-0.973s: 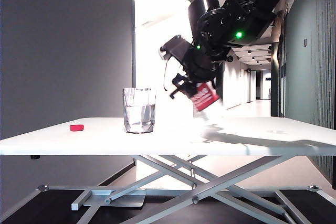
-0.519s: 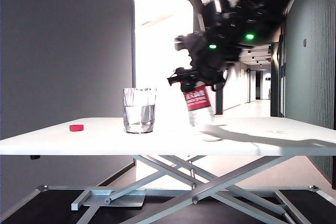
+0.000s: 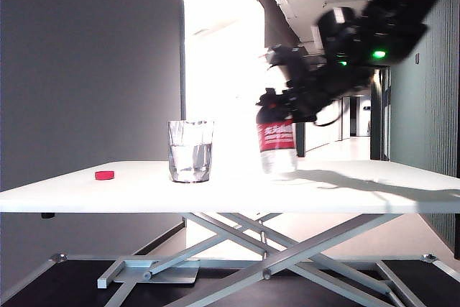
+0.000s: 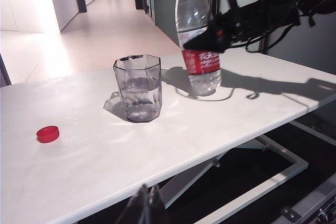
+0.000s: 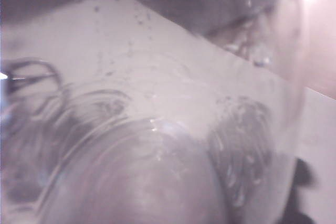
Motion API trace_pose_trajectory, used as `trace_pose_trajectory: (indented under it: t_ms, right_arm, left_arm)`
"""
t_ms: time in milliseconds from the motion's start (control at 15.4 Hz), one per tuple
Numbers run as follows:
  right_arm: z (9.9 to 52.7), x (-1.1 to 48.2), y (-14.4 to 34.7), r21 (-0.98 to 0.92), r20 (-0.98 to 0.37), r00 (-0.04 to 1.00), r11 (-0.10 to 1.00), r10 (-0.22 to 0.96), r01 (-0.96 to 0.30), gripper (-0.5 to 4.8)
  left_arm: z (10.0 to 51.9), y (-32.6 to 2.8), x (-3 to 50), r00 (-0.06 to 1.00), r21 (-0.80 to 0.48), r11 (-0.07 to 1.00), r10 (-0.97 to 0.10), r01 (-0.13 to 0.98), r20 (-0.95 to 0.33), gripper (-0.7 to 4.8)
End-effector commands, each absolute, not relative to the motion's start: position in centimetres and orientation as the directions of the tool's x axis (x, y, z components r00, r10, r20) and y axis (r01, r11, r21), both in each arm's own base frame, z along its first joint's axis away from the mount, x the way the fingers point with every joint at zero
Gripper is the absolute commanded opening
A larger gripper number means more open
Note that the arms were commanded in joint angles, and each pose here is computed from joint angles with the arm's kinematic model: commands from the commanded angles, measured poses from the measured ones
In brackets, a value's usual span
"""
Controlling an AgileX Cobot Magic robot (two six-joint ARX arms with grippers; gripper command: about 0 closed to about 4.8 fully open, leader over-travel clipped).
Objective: Pick up the mineral water bottle on the table and pour water into the mug until it's half full.
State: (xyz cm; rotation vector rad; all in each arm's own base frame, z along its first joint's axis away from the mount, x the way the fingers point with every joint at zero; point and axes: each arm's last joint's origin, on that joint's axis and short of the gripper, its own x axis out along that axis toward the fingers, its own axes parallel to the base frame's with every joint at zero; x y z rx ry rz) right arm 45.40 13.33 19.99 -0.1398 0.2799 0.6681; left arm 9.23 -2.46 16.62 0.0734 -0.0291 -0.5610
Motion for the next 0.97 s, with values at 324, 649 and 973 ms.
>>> trace_pose_trajectory:
  t_ms: [324, 649, 973]
  right_arm:
    - [21.7, 44.9, 12.0, -0.132, -0.076, 0.652, 0.640, 0.755, -0.757, 1.57]
    - [19.5, 43.5, 11.8, -0.199, -0.050, 0.628, 0.608, 0.777, -0.769, 1.76]
    - [18.1, 43.7, 11.9, -0.191, -0.064, 0.620, 0.601, 0.782, -0.776, 1.76]
  left_arm:
    - [16.8, -2.5, 9.2, 0.844, 0.084, 0.842, -0.537, 0.534, 0.018, -0.06]
    - [16.8, -2.5, 9.2, 0.841, 0.087, 0.839, -0.540, 0.537, 0.018, -0.06]
    - [16.8, -2.6, 9.2, 0.822, 0.088, 0.820, -0.570, 0.566, 0.019, -0.06]
